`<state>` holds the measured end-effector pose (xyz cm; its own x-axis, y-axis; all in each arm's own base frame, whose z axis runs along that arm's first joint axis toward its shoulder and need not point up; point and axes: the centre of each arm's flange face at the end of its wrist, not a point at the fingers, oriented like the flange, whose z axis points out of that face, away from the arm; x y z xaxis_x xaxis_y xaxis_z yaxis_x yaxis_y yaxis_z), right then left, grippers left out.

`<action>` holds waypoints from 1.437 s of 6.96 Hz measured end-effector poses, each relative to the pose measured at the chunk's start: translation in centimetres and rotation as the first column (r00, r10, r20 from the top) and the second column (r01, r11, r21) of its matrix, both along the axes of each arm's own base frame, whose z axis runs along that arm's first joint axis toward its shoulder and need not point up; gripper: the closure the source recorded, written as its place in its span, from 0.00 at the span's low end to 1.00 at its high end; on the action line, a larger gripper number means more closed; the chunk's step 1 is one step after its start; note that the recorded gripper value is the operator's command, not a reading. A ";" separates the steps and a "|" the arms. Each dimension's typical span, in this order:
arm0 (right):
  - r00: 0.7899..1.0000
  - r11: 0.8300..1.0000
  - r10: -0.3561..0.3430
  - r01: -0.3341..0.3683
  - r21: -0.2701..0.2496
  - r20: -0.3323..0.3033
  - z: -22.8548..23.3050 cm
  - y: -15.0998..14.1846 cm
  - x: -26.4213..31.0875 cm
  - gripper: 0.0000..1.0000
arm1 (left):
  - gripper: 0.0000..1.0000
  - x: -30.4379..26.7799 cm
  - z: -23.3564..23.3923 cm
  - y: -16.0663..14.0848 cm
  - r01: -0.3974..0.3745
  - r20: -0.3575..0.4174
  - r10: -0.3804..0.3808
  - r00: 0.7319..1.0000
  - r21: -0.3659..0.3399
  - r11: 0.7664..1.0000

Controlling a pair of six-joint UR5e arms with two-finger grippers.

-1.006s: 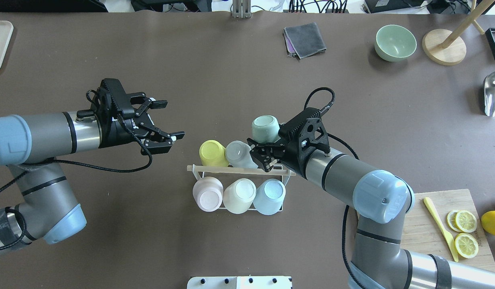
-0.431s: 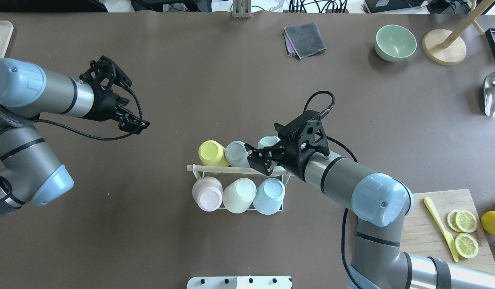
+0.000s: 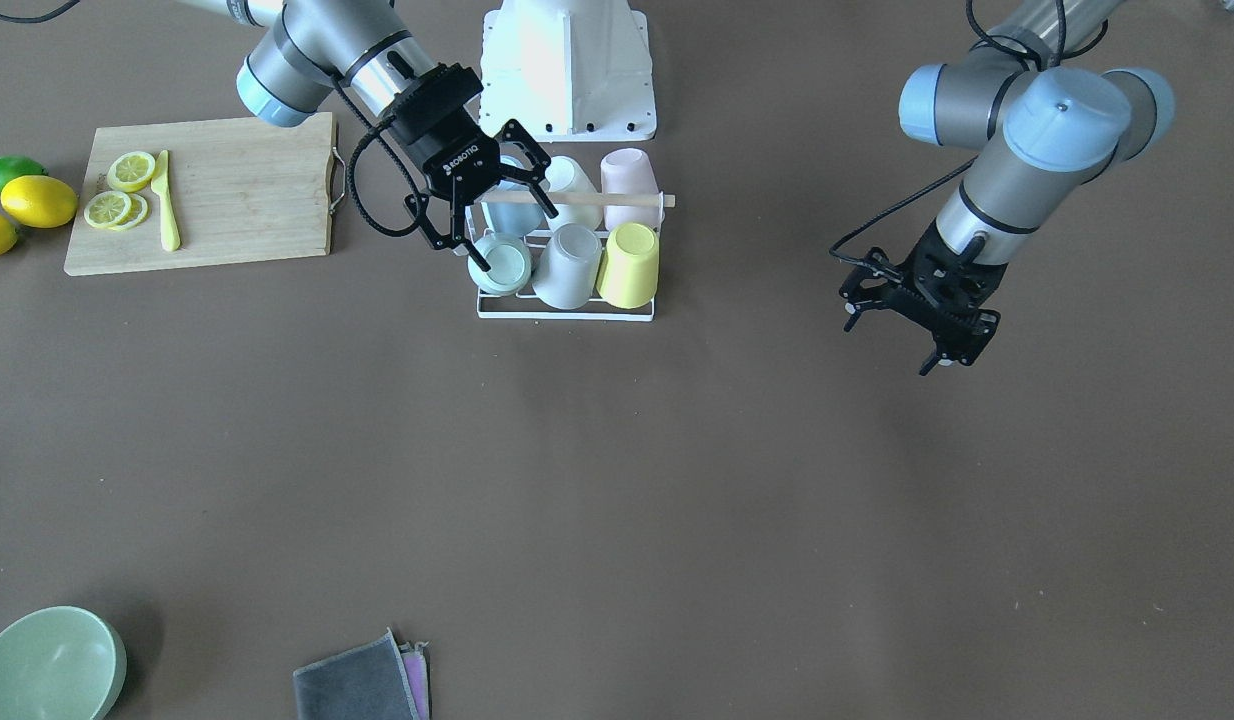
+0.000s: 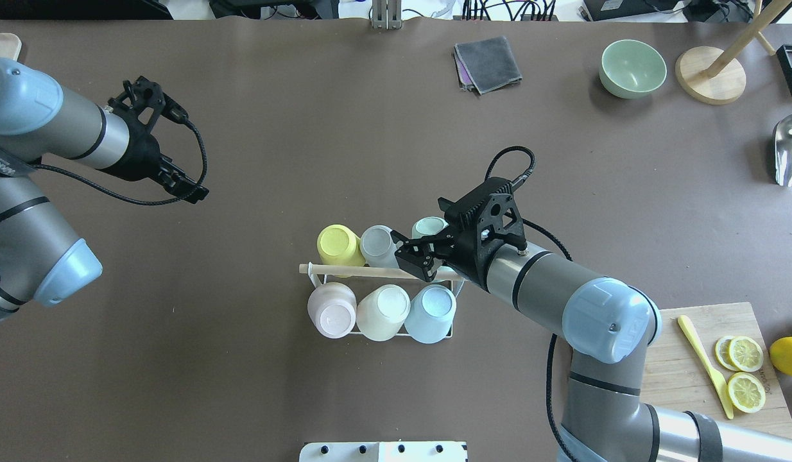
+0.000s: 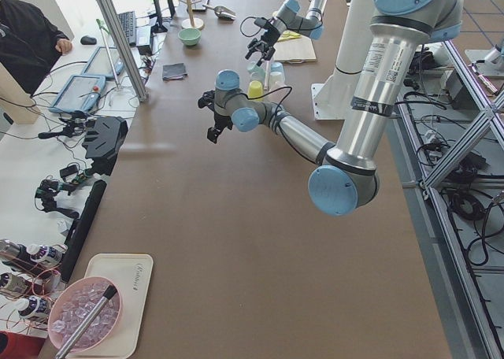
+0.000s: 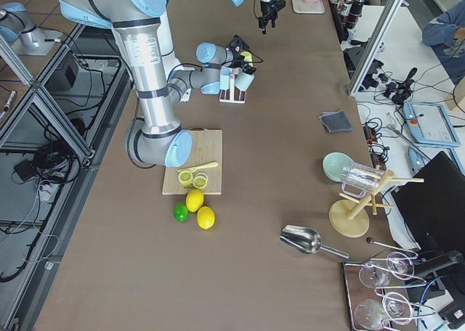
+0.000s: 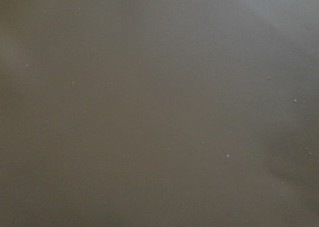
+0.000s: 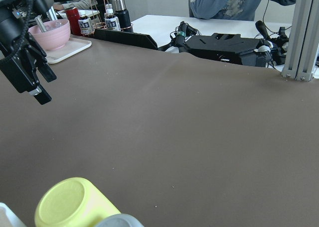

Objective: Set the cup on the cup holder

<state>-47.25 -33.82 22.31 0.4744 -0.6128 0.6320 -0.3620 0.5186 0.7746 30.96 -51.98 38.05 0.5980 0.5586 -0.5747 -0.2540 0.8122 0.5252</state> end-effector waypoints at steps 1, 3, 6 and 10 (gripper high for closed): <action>1.000 1.000 -0.010 0.010 -0.010 -0.029 -1.5 0.0 1.3 0.00 | 0.01 -2.6 1.6 -0.3 0.030 0.063 -0.025 0.998 -0.074 0.997; 0.990 0.996 -0.078 0.071 -0.059 -0.118 -3.3 -2.9 5.9 0.00 | 0.01 -12.4 6.3 -1.6 0.178 0.201 -0.126 0.971 -0.266 0.947; 0.938 0.961 -0.210 0.146 -0.236 -0.275 1.3 -10.3 15.3 0.00 | 0.01 -25.4 15.5 -1.6 0.336 0.223 -0.254 0.941 -0.551 0.764; 0.871 0.702 -0.340 -0.016 -0.712 -0.355 20.8 -11.8 28.1 0.00 | 0.01 -35.5 26.5 4.9 0.418 0.211 -0.387 0.897 -0.689 0.592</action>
